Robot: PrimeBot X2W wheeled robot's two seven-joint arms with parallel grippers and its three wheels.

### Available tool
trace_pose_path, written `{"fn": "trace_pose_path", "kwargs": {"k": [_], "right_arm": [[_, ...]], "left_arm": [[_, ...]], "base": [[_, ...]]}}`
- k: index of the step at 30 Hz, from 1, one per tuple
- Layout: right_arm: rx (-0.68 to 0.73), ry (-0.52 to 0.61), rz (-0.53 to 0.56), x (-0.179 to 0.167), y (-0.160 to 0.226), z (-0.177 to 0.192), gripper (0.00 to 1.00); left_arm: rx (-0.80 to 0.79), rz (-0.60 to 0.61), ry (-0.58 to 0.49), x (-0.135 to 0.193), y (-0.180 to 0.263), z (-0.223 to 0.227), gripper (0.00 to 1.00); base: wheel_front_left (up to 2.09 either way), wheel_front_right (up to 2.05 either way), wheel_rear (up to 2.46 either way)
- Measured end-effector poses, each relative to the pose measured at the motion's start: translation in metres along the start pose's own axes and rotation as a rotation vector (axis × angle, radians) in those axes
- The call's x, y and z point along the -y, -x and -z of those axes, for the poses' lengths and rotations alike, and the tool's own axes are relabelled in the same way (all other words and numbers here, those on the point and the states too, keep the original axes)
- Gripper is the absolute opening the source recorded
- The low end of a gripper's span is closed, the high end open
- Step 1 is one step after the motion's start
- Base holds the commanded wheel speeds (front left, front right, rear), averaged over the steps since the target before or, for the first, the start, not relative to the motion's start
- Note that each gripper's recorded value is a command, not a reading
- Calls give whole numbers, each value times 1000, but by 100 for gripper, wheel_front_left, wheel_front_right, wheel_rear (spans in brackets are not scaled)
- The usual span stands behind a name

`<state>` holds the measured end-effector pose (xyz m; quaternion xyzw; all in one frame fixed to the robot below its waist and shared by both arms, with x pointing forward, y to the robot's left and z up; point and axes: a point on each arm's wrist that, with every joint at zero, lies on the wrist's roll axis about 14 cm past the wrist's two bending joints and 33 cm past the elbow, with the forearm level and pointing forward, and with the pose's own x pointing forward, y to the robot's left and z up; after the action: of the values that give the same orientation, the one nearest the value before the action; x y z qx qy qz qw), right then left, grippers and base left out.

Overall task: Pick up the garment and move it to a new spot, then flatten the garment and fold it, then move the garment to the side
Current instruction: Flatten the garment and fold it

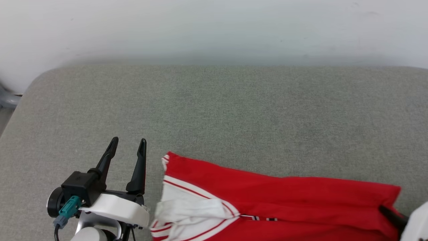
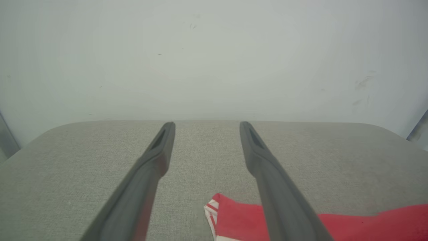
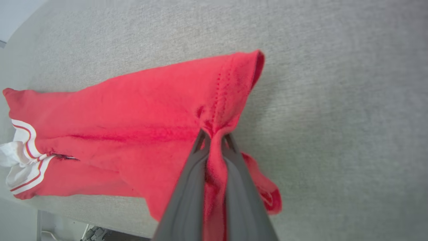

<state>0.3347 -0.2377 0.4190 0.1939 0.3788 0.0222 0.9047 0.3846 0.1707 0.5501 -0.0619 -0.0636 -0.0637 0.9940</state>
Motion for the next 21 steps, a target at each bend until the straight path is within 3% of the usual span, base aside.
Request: {"fn": "trace_pose_path", "kwargs": {"k": [3,6,10,21], "right_arm": [[24,-49,42,20,11,-7,0],[21,-156,7,20,17,-5,0],[-70,-342,-175,-16,16,16,0],[-217,-611,-665,-112,15,25,0]], "left_arm": [[-6,1,-1,1,2,1,100],[-4,5,0,2,1,0,100],[-3,12,2,5,0,0,100],[-12,7,5,2,0,0,100]], "base": [[0,0,0],[0,0,0],[0,0,0],[0,0,0]]}}
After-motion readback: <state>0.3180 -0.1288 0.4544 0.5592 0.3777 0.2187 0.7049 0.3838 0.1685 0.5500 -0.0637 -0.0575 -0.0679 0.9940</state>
